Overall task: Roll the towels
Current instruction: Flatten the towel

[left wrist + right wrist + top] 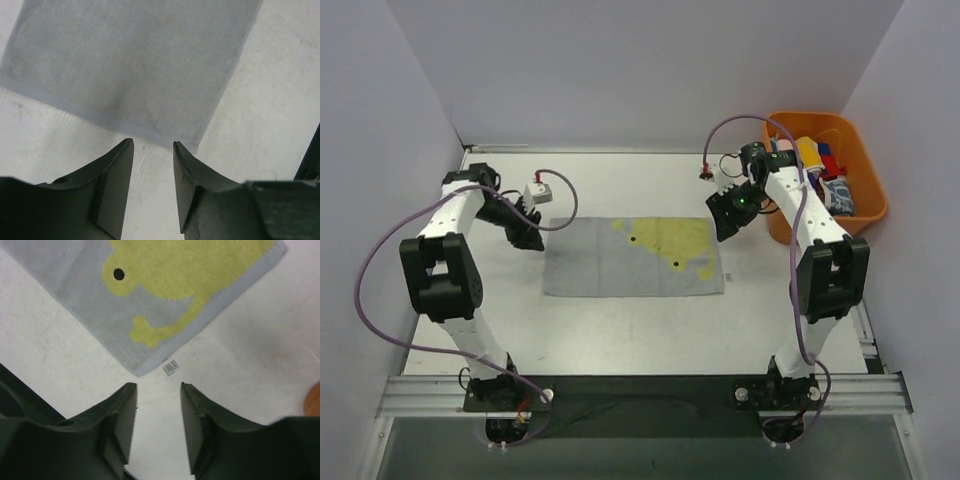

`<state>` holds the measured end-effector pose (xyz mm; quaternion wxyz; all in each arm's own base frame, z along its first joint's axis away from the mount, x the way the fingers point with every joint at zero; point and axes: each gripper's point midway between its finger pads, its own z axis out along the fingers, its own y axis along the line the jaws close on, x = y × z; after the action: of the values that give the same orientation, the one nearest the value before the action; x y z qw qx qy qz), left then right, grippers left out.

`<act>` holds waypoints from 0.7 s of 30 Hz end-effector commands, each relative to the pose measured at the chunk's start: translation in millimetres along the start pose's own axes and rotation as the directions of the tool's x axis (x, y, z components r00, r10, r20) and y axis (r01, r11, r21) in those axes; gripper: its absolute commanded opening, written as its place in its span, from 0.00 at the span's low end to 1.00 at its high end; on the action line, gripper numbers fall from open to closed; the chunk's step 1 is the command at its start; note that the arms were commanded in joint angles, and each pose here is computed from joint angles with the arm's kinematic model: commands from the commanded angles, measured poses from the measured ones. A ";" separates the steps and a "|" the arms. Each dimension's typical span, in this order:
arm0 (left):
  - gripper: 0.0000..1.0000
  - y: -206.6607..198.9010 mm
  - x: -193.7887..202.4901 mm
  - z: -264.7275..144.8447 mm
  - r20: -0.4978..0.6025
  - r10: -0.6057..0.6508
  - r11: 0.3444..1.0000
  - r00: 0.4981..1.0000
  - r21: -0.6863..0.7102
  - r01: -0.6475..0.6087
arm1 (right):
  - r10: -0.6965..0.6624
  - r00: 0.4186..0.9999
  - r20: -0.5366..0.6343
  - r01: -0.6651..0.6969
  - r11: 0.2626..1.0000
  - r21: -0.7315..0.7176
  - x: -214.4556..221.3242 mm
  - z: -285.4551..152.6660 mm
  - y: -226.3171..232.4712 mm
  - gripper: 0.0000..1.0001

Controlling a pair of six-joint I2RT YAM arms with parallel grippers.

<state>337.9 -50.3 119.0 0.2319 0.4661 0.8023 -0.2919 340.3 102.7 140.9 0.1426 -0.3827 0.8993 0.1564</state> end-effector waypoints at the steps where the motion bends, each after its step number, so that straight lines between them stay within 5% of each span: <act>1: 0.46 4.9 -18.9 31.3 0.003 -0.160 0.987 0.987 -0.013 0.160 | 0.154 0.981 -0.122 -0.166 0.981 -0.100 13.5 29.7 12.9 0.37; 8: 0.31 -38.7 13.2 62.5 -0.187 -0.171 0.984 0.967 0.020 0.178 | 0.099 0.954 -0.282 -0.140 0.982 -0.127 67.4 50.5 45.4 0.23; 21: 0.11 -38.3 93.3 73.2 -0.419 -0.291 0.955 0.860 -0.178 0.236 | 0.135 0.883 -0.449 -0.102 0.990 0.098 109.9 97.4 36.7 0.09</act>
<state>263.8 -74.1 17.3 0.0215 0.3890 0.8962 -0.2125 252.1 110.9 20.6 -0.0581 -0.3666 0.9241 0.0912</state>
